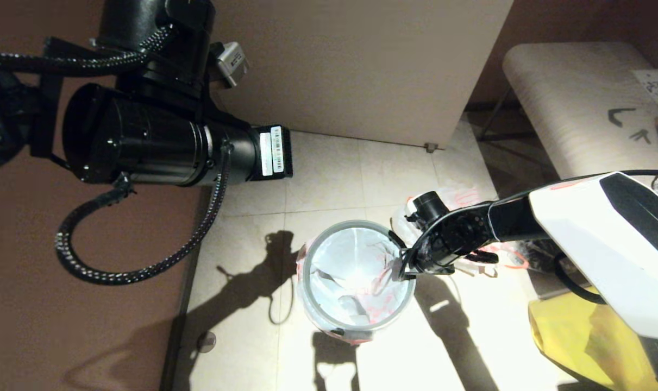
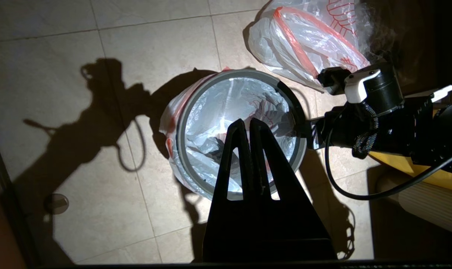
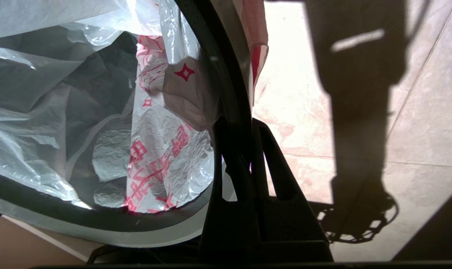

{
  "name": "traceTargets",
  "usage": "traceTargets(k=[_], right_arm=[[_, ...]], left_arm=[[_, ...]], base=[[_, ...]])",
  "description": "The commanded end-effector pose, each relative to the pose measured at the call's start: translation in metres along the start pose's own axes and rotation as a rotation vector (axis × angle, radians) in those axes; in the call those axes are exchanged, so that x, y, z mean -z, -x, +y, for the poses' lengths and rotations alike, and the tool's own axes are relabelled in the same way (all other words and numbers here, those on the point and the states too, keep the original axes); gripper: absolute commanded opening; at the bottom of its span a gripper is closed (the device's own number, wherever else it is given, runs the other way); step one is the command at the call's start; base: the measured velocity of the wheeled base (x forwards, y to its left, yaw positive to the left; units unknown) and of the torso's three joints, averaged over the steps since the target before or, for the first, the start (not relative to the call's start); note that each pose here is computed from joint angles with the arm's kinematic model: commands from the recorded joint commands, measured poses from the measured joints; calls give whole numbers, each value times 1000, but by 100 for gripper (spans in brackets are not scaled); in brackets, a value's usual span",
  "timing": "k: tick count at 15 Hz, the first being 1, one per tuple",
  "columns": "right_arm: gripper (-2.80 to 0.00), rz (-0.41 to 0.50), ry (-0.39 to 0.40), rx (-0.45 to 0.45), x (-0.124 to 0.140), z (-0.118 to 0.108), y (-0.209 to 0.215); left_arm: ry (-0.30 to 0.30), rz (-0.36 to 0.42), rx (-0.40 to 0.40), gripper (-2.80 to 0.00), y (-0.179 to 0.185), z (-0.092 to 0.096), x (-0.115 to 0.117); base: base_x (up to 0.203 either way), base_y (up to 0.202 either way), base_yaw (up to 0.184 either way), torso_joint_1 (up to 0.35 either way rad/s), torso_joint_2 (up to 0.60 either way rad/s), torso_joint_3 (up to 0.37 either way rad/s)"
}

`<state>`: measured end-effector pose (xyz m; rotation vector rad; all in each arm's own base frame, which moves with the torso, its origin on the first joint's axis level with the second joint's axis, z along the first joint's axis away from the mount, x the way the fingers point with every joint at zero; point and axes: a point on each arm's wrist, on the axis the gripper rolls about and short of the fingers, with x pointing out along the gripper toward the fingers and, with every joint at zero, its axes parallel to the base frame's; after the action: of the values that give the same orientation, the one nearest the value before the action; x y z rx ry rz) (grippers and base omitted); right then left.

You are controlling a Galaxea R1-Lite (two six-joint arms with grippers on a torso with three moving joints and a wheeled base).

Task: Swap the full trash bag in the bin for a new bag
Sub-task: Place the trash can ring on the trash can

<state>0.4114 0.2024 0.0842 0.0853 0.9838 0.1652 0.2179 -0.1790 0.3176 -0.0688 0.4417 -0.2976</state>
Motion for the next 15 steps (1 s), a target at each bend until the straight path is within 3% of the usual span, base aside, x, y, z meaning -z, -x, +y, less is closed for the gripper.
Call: traceTargets(k=[1,6,15], right_arm=[[-280,2,11,5,1,2,-5],[-280,-12,38,-1,2,15,-17],[-280,-52,102,71,7,30,-22]], left_arm=[[2,0,-2,-280,0,0,0],[0,5,-4,-280,-2,0,1],[0,5,-3,-280,-1,0,1]], base=[[0,0,0,0,0,0],[0,0,0,0,0,0],[0,0,0,0,0,0]])
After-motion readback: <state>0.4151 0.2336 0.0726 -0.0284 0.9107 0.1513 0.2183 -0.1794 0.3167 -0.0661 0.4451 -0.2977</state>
